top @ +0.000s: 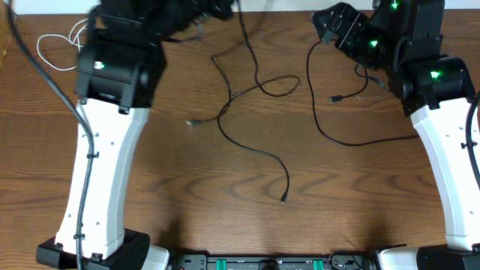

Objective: Untangle cables

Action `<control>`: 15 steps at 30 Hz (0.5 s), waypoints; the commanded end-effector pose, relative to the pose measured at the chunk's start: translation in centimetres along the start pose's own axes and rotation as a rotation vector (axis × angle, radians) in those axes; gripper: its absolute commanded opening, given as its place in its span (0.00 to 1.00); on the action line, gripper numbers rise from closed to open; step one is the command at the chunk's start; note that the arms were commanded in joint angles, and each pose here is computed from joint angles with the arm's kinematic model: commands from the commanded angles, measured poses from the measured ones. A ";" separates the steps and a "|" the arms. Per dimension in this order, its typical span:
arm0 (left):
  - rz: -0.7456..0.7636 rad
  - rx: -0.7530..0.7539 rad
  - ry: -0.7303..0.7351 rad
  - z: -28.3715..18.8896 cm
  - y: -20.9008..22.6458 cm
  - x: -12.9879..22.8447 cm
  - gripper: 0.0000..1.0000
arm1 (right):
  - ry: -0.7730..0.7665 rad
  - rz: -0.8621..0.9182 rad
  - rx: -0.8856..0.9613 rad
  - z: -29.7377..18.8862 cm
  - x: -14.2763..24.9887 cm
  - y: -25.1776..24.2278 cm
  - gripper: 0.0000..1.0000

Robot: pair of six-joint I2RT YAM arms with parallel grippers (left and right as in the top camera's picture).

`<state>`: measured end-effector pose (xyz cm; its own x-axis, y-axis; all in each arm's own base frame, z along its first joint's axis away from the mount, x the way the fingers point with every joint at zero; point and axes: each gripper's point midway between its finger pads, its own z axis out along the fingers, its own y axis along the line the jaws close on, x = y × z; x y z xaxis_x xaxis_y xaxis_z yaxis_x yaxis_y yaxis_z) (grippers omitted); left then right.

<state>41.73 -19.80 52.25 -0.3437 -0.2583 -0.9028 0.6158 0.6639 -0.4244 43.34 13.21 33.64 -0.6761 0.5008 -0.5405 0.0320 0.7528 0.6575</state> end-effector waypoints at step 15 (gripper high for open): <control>-0.212 -0.656 -0.053 -11.2 17.2 -1.1 0.07 | 0.025 -0.099 0.117 -0.3 0.8 -2.4 0.97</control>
<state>45.29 -4.17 45.46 -0.4452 -0.4149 -0.7935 0.0943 0.8595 -0.5023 42.44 12.00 31.64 -0.7050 0.4266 -0.5665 0.0550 0.8294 0.5560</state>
